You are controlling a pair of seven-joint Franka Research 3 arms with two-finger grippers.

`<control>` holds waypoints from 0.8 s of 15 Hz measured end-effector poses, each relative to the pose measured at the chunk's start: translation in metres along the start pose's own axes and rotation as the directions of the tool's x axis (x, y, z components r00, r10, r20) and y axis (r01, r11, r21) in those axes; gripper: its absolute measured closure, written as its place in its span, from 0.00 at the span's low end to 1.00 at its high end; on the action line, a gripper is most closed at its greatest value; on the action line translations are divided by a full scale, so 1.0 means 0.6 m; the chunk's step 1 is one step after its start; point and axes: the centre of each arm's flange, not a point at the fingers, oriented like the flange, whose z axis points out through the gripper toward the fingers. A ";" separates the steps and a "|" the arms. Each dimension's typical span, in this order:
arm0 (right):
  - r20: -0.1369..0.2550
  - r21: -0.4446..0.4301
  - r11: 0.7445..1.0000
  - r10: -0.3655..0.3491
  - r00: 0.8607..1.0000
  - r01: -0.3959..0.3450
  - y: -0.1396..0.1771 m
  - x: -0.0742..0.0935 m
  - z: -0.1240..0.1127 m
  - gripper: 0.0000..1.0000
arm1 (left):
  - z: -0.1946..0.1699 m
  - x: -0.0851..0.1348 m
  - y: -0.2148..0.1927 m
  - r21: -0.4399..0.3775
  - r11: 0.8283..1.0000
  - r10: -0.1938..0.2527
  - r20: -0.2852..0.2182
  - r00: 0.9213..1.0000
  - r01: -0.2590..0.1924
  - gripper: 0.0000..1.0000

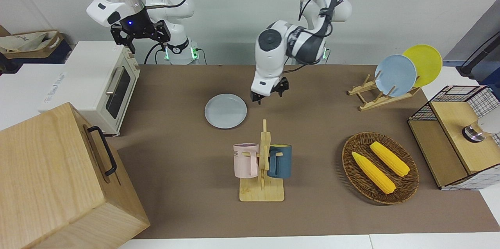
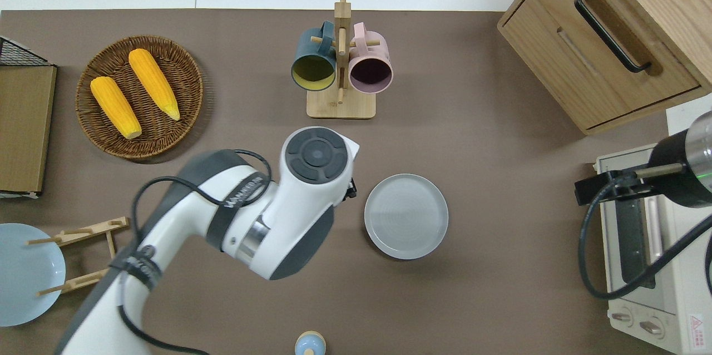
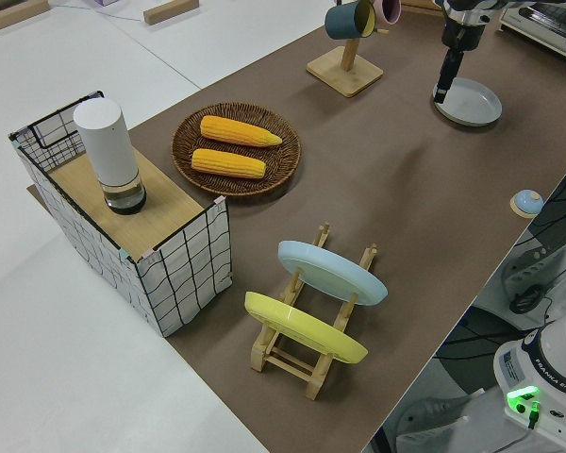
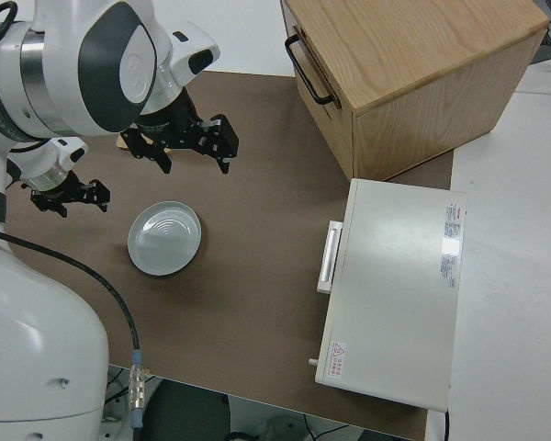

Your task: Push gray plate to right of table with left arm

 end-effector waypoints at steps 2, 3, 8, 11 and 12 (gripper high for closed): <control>0.000 0.000 1.000 0.000 1.000 0.000 0.000 0.000 0.000 0.01 | -0.049 0.036 -0.076 -0.015 0.998 0.054 0.016 0.998 -0.054 0.00; 0.000 0.000 1.000 0.000 1.000 0.000 0.000 0.000 0.000 0.01 | -0.069 0.053 -0.115 -0.024 0.997 0.078 0.019 0.997 -0.078 0.00; 0.000 0.000 1.000 0.000 1.000 0.000 0.000 0.000 0.000 0.01 | -0.154 0.101 -0.286 -0.061 0.981 0.186 0.031 0.982 -0.184 0.00; 0.000 0.000 1.000 0.000 1.000 0.000 0.000 0.000 0.000 0.01 | -0.227 0.107 -0.353 -0.084 0.971 0.229 0.033 0.973 -0.226 0.00; 0.000 0.000 1.000 0.000 1.000 0.000 0.000 0.000 0.000 0.01 | -0.246 0.111 -0.372 -0.091 0.967 0.240 0.027 0.970 -0.237 0.00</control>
